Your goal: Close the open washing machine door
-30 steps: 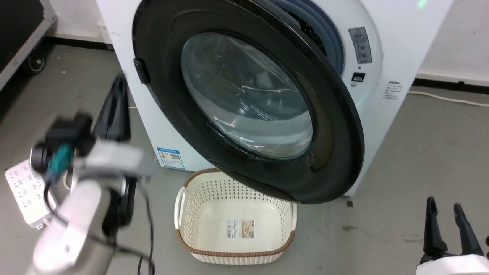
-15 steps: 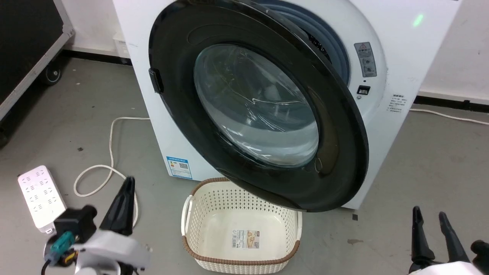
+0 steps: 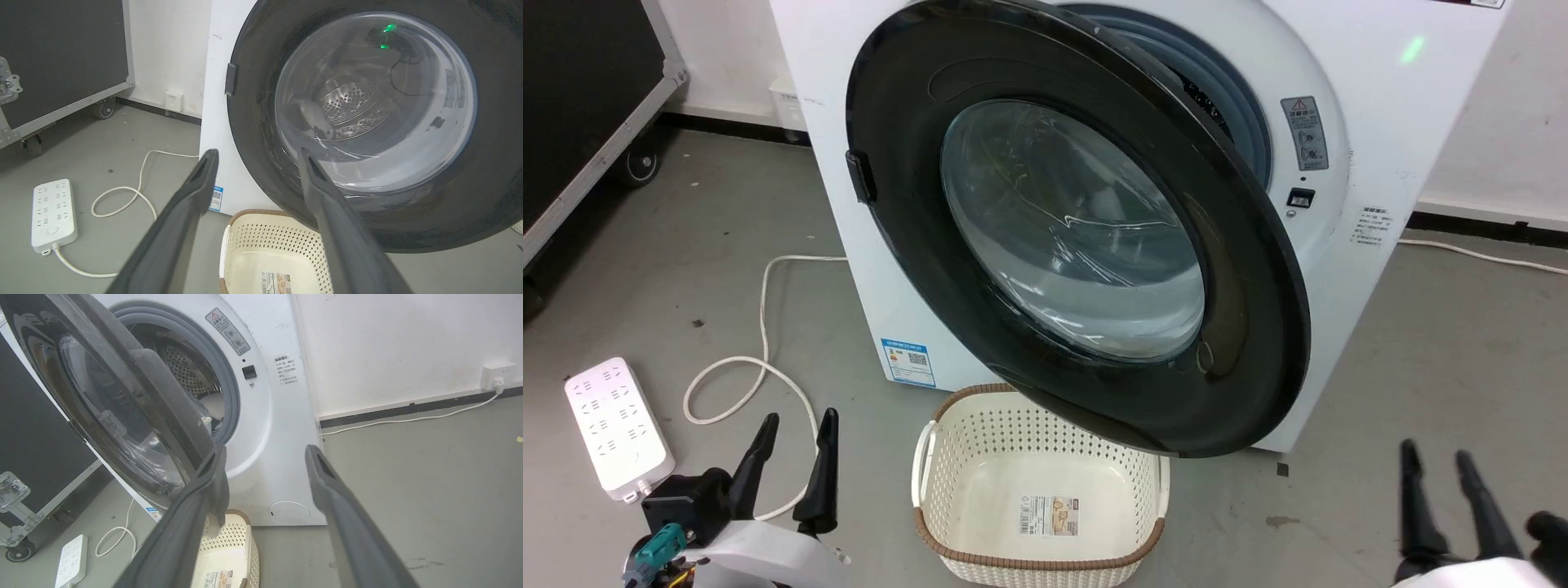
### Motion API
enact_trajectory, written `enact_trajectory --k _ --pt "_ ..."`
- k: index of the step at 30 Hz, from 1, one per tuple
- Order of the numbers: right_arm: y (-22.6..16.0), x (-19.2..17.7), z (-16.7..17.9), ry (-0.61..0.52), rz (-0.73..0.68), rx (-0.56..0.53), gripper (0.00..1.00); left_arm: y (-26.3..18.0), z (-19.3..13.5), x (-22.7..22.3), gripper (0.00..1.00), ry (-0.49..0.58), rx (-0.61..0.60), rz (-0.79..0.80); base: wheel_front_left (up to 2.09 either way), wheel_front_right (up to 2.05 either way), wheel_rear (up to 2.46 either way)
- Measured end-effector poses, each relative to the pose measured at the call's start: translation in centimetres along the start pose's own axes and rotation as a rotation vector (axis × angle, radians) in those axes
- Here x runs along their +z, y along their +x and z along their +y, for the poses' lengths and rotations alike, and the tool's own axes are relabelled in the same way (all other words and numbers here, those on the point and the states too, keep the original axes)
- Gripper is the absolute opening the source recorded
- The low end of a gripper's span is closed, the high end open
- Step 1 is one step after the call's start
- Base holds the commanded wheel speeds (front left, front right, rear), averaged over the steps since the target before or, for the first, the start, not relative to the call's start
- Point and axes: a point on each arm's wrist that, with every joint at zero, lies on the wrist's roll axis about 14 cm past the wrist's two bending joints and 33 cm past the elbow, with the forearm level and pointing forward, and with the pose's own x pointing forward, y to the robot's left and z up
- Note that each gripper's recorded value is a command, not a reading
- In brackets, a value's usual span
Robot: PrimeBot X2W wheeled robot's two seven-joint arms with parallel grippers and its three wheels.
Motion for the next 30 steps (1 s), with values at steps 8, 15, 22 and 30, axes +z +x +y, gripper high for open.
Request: enact_trajectory --k 8,15,22,30 --pt "0.7 4.0 0.9 -0.082 -0.120 0.039 0.00 0.4 -0.4 0.6 1.00 0.019 -0.009 -0.028 0.00 0.00 0.00" --pt "-0.3 -0.6 12.1 -0.072 0.089 0.370 0.00 0.7 -0.6 0.5 1.00 0.016 -0.010 -0.029 0.00 0.00 0.00" --pt "2.6 -3.6 11.7 -0.068 0.186 0.351 0.00 1.2 -0.5 0.1 1.00 0.011 -0.003 -0.027 0.00 0.00 0.00" --pt "7.5 -3.7 8.7 -0.064 0.153 0.240 0.00 1.8 -0.1 -0.1 1.00 0.007 0.011 -0.027 0.00 0.00 0.00"
